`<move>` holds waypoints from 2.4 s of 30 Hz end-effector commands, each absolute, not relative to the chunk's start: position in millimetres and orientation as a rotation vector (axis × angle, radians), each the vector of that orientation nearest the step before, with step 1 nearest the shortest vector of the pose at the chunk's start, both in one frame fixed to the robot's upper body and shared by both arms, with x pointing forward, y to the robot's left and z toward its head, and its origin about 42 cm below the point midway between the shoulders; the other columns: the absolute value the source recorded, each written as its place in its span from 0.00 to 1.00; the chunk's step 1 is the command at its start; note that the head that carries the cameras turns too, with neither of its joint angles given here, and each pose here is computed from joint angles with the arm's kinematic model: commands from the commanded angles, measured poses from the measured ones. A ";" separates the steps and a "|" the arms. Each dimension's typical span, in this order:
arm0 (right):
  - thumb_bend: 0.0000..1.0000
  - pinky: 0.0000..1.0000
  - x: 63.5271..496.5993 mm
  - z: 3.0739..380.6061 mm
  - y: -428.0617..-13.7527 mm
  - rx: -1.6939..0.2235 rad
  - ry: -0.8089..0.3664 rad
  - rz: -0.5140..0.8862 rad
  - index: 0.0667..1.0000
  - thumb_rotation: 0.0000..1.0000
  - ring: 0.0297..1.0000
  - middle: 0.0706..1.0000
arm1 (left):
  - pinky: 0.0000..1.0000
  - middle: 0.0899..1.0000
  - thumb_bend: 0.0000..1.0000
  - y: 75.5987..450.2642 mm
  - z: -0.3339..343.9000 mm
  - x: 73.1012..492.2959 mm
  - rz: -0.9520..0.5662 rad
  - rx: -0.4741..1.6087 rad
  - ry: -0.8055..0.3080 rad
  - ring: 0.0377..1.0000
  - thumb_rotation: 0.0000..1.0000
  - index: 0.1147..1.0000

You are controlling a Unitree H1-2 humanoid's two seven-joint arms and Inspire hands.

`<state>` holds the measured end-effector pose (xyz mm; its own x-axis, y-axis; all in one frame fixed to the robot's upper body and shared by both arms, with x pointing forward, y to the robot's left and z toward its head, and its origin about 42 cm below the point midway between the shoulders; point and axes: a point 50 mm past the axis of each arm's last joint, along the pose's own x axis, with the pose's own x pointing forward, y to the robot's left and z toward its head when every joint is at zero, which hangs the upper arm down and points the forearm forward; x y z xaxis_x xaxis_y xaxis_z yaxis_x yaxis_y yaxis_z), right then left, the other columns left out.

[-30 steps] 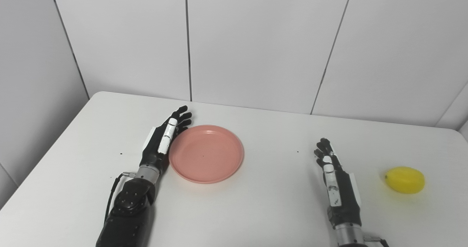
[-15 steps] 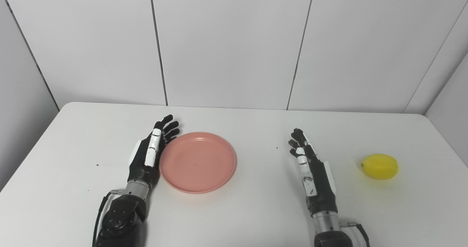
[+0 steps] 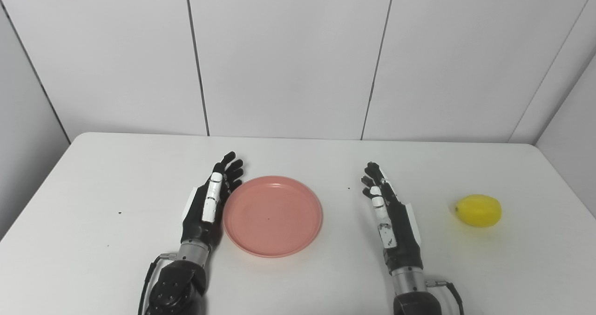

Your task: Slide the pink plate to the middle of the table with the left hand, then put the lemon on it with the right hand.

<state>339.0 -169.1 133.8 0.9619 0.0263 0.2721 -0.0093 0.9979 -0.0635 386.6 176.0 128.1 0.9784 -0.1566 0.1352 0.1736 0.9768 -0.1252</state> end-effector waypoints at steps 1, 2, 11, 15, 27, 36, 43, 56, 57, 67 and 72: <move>0.51 0.88 337.2 132.9 -162.6 -0.038 -0.310 0.018 0.90 1.00 0.89 0.91 | 0.90 0.90 0.59 164.8 108.4 371.9 -0.160 -0.146 -0.071 0.91 1.00 0.89; 0.51 0.88 336.9 133.3 -162.4 -0.035 -0.308 0.018 0.90 1.00 0.89 0.91 | 0.89 0.89 0.59 162.8 107.8 370.6 -0.156 -0.130 -0.072 0.90 1.00 0.88; 0.51 0.89 337.1 132.3 -166.0 -0.058 -0.295 0.017 0.91 1.00 0.90 0.92 | 0.92 0.90 0.59 139.9 99.7 364.5 -0.179 -0.144 -0.067 0.91 1.00 0.90; 0.60 0.94 338.0 132.7 -171.0 -0.088 -0.276 0.001 0.91 1.00 0.90 0.91 | 0.91 0.91 0.61 133.8 92.5 364.3 -0.200 -0.119 -0.066 0.91 1.00 0.91; 0.67 0.92 335.5 141.0 -199.4 -0.106 -0.275 -0.062 0.90 1.00 0.90 0.90 | 0.93 0.92 0.61 111.9 83.8 360.6 -0.228 -0.107 -0.077 0.92 1.00 0.91; 0.64 0.93 334.7 151.3 -216.9 -0.139 -0.291 -0.086 0.90 1.00 0.90 0.91 | 0.95 0.92 0.60 103.4 86.4 358.4 -0.231 -0.133 -0.082 0.93 1.00 0.92; 0.63 0.93 334.7 162.3 -226.0 -0.153 -0.320 -0.136 0.90 1.00 0.90 0.91 | 0.95 0.93 0.58 103.3 87.3 356.7 -0.240 -0.141 -0.086 0.94 1.00 0.92; 0.51 0.85 324.0 199.1 -237.8 -0.299 -0.454 -0.283 0.89 0.89 0.89 0.88 | 0.96 0.93 0.58 111.1 87.8 357.0 -0.242 -0.125 -0.063 0.94 1.00 0.92; 0.51 0.85 323.5 200.7 -238.9 -0.313 -0.457 -0.290 0.89 0.87 0.89 0.88 | 0.95 0.93 0.58 111.5 87.8 356.9 -0.243 -0.123 -0.063 0.94 1.00 0.92; 0.62 0.77 312.1 220.5 -263.7 -0.419 -0.444 -0.451 0.86 0.41 0.84 0.85 | 0.95 0.93 0.58 118.8 85.6 357.7 -0.248 -0.098 -0.045 0.93 1.00 0.92; 0.69 0.78 306.5 221.7 -275.2 -0.469 -0.388 -0.503 0.87 0.32 0.84 0.85 | 0.94 0.93 0.58 121.7 85.2 357.8 -0.249 -0.091 -0.036 0.93 1.00 0.92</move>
<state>309.4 -269.4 208.2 0.8348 -0.3514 0.4238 0.5003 0.8054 -0.3178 379.0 108.5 121.8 0.9560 -0.2498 0.1541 0.2633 0.9618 -0.0744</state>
